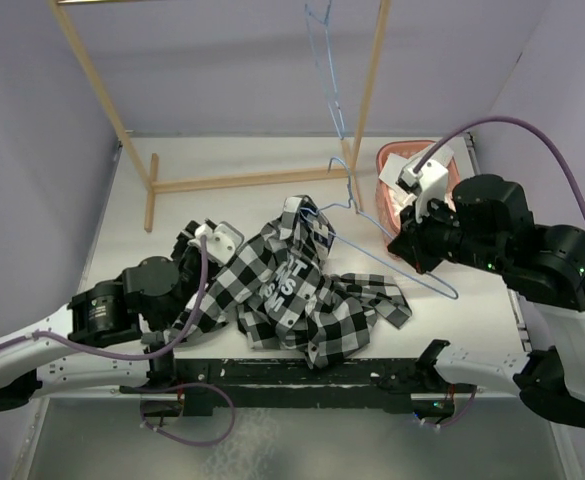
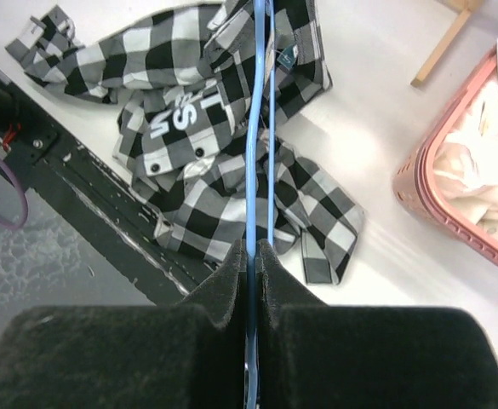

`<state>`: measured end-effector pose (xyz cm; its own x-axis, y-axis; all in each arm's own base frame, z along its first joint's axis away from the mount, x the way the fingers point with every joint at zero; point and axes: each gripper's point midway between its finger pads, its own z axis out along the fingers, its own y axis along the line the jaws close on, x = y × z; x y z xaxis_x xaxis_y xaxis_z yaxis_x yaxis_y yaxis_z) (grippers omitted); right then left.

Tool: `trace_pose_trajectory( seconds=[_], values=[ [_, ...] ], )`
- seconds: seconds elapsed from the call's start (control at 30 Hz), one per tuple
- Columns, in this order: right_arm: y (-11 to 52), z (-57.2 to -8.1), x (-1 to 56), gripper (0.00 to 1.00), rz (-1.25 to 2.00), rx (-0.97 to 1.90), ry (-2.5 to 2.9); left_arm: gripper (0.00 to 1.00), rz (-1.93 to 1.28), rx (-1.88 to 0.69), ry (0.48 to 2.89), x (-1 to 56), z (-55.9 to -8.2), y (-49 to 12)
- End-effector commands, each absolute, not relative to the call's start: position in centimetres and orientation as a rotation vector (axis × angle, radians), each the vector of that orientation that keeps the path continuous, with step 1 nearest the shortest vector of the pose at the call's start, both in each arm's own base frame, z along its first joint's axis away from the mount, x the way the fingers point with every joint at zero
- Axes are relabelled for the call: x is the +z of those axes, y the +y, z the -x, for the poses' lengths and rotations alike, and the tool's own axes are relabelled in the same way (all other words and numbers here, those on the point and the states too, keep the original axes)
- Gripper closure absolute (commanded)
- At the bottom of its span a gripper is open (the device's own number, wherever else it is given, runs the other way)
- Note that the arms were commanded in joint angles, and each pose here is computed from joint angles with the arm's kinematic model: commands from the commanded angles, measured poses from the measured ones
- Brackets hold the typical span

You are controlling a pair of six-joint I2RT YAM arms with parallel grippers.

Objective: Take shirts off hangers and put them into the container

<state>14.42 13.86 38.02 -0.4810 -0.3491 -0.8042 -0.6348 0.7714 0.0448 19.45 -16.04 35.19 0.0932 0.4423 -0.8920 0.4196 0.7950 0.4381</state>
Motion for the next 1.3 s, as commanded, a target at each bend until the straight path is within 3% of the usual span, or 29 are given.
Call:
trace_pose_trajectory(
  seconds=[0.0, 0.27, 0.53, 0.97, 1.27],
  values=[
    [14.9, -15.2, 41.9, 1.0, 0.681, 0.493, 2.01, 0.57, -0.609, -0.047, 1.583, 35.9, -19.0, -14.7],
    [18.4, -16.8, 47.6, 1.0, 0.679, 0.625, 1.861, 0.55, -0.552, -0.048, 1.614, 33.6, -18.8, -13.4],
    [24.4, -24.2, 50.6, 1.0, 0.618, 0.588, 1.776, 0.55, -0.505, -0.11, 1.603, 32.3, -18.4, -12.9],
    [21.9, -23.3, 54.4, 1.0, 0.492, 0.6, 1.629, 0.55, -0.481, -0.181, 1.606, 31.3, -18.0, -13.1],
    [24.5, -29.1, 56.8, 1.0, 0.399, 0.495, 1.503, 0.57, -0.503, -0.214, 1.641, 30.0, -17.8, -14.1]
  ],
)
